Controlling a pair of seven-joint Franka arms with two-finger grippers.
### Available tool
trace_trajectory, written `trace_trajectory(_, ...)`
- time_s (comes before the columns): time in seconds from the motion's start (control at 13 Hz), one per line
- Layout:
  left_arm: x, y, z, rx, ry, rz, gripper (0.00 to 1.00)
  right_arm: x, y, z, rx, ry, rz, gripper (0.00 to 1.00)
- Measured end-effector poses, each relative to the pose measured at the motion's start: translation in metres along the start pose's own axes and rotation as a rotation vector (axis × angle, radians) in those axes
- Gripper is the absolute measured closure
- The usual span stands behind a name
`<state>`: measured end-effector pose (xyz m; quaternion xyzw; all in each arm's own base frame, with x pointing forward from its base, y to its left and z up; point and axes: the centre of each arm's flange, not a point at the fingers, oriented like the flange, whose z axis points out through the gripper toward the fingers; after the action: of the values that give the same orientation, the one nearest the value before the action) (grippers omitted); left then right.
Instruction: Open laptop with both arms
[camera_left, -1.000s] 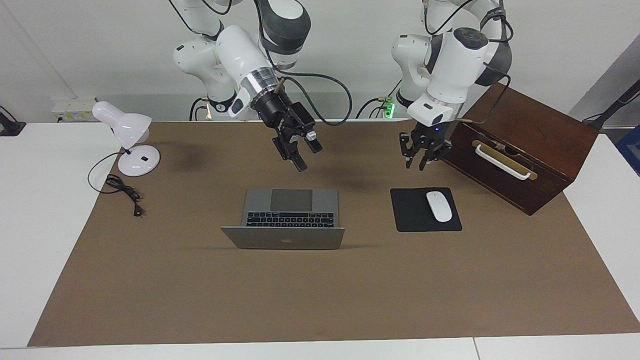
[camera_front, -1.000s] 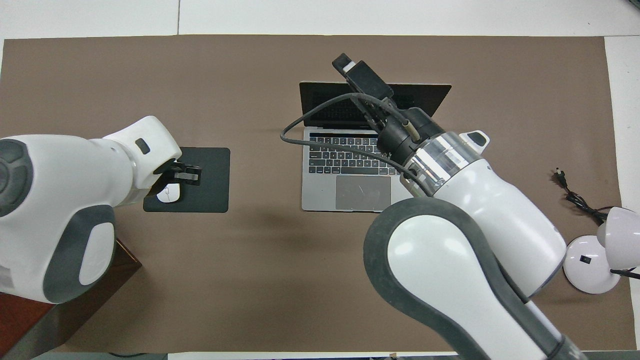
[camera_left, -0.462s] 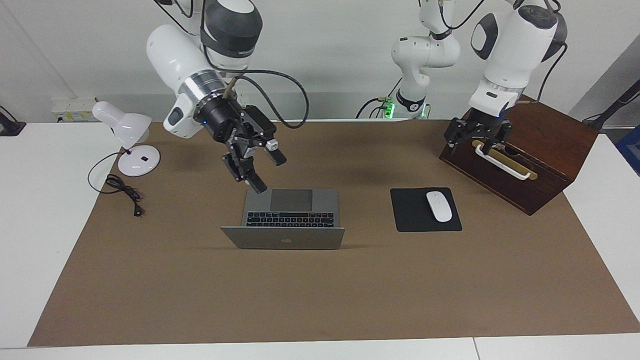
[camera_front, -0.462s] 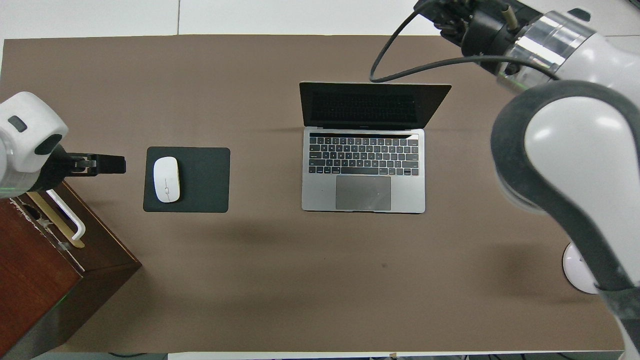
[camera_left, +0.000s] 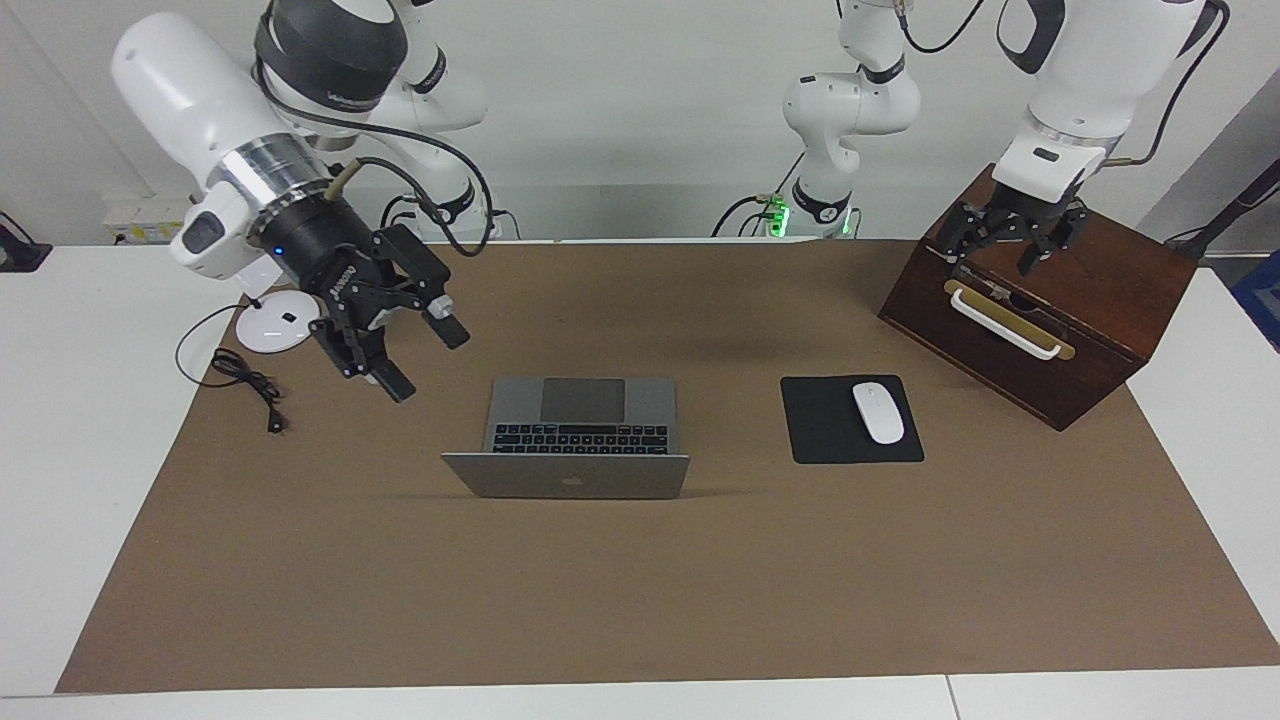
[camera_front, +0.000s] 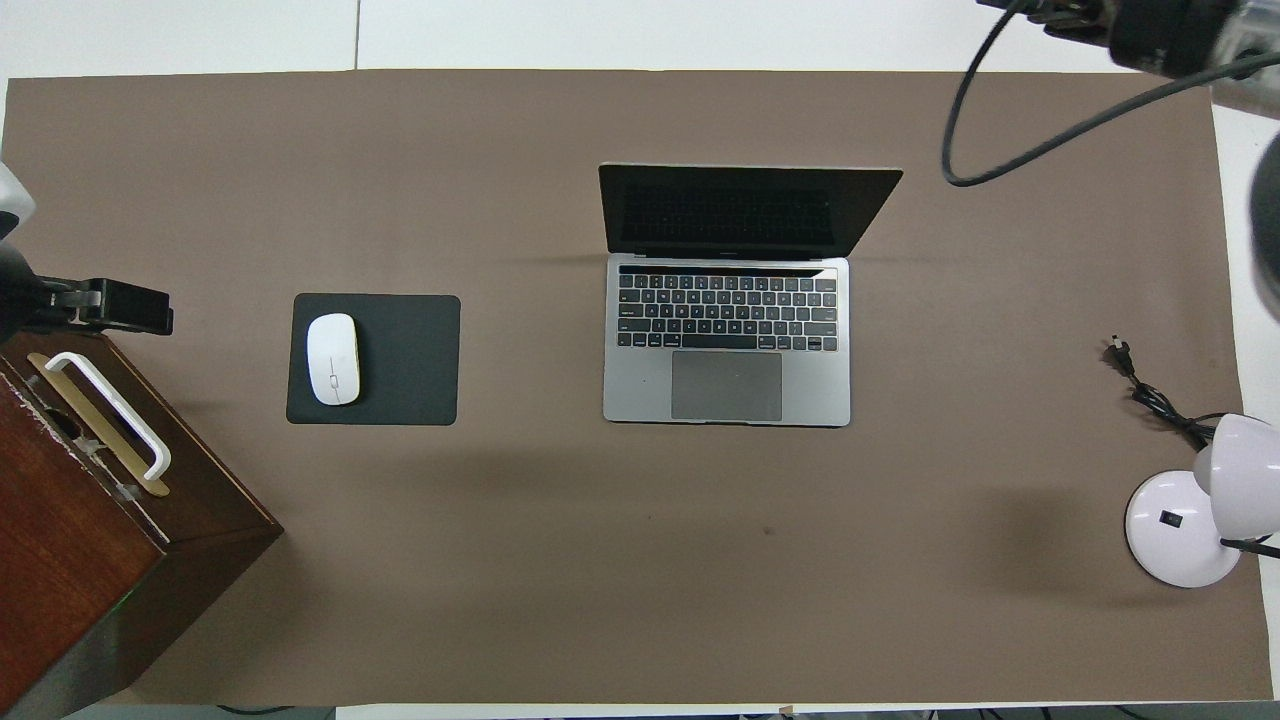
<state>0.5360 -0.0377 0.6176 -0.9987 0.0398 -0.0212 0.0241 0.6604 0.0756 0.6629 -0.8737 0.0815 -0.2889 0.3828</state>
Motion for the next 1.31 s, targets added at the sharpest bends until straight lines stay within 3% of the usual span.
trace_trajectory(0.38,0.003,-0.014,0.004,0.003,-0.008,-0.017,0.0,0.017,0.01,-0.062,-0.148,-0.166,-0.109,0.0)
trace_trajectory(0.77,0.003,-0.022,-0.005,-0.008,0.01,-0.036,0.0,-0.005,-0.009,-0.097,-0.406,-0.402,-0.244,0.0)
trace_trajectory(1.0,0.004,-0.013,-0.009,-0.026,0.018,-0.03,0.0,-0.023,0.002,-0.111,-0.582,-0.547,-0.248,0.0)
trace_trajectory(1.31,0.007,-0.005,-0.006,-0.027,0.014,-0.016,0.0,-0.057,0.016,-0.119,-0.711,-0.644,-0.167,0.0)
